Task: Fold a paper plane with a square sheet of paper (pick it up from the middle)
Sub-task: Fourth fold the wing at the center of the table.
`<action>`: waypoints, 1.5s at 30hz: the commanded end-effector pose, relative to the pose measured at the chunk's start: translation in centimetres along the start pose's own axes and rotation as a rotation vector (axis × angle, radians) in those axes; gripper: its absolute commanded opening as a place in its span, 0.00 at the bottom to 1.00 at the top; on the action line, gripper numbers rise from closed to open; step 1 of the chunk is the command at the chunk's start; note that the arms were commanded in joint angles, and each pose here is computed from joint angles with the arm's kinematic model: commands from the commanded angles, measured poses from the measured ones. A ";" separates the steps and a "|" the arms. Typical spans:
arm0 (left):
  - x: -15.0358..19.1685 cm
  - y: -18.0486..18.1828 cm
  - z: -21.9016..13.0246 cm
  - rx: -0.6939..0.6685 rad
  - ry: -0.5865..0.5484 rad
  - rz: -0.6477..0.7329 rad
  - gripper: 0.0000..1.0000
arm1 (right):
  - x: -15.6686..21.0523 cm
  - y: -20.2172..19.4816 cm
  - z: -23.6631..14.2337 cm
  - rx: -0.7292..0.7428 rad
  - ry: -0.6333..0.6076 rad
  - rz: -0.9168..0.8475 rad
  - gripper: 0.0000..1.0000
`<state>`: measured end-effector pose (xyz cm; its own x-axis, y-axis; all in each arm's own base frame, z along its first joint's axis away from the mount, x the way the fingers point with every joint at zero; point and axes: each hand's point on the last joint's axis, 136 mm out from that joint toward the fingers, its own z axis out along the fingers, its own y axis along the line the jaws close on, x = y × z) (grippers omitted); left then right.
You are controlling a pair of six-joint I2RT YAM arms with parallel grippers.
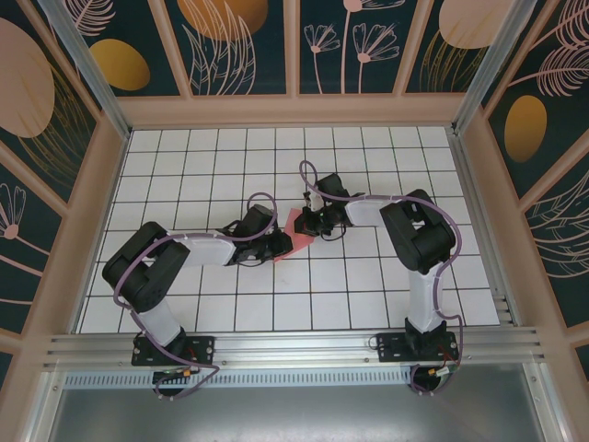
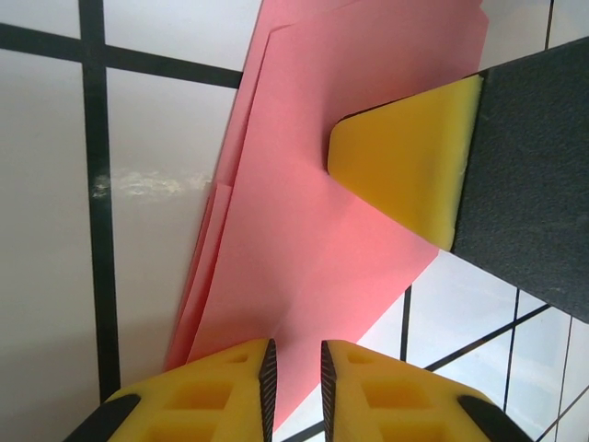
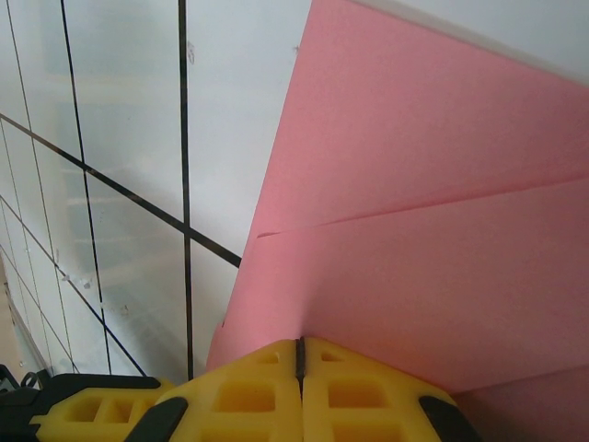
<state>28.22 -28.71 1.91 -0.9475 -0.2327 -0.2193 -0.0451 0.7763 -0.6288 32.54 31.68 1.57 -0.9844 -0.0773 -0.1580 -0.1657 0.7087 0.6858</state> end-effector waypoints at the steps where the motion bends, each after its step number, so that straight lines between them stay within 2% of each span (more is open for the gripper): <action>1: 1.0 2.6 0.0 -0.080 0.014 -0.035 0.24 | 3.0 -5.4 1.7 0.170 0.089 0.096 0.08; 7: 2.2 4.3 -0.1 -0.111 0.030 -0.033 0.22 | 3.3 -5.7 1.8 0.179 0.100 0.098 0.08; 15: 3.7 5.1 -1.2 -0.084 0.049 0.006 0.13 | 3.8 -6.5 1.9 0.201 0.119 0.104 0.08; 23: 2.4 2.1 -2.5 -0.012 0.017 0.084 0.11 | 3.8 -6.5 1.9 0.204 0.119 0.104 0.08; 30: 0.7 -1.5 -3.3 0.102 -0.028 0.086 0.13 | 3.9 -6.6 2.0 0.202 0.121 0.105 0.08; 39: 2.0 2.1 -1.7 -0.015 0.011 0.030 0.13 | 4.0 -6.7 2.1 0.202 0.127 0.107 0.08; 45: 2.2 3.8 -1.6 -0.077 -0.002 0.009 0.13 | 4.0 -6.7 2.1 0.204 0.126 0.108 0.08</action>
<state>26.02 -26.60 1.69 -0.9465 -0.2061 -0.2484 -0.0104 0.7886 -0.6148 32.53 31.67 1.45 -0.9862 -0.0854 -0.1420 -0.1602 0.7106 0.6852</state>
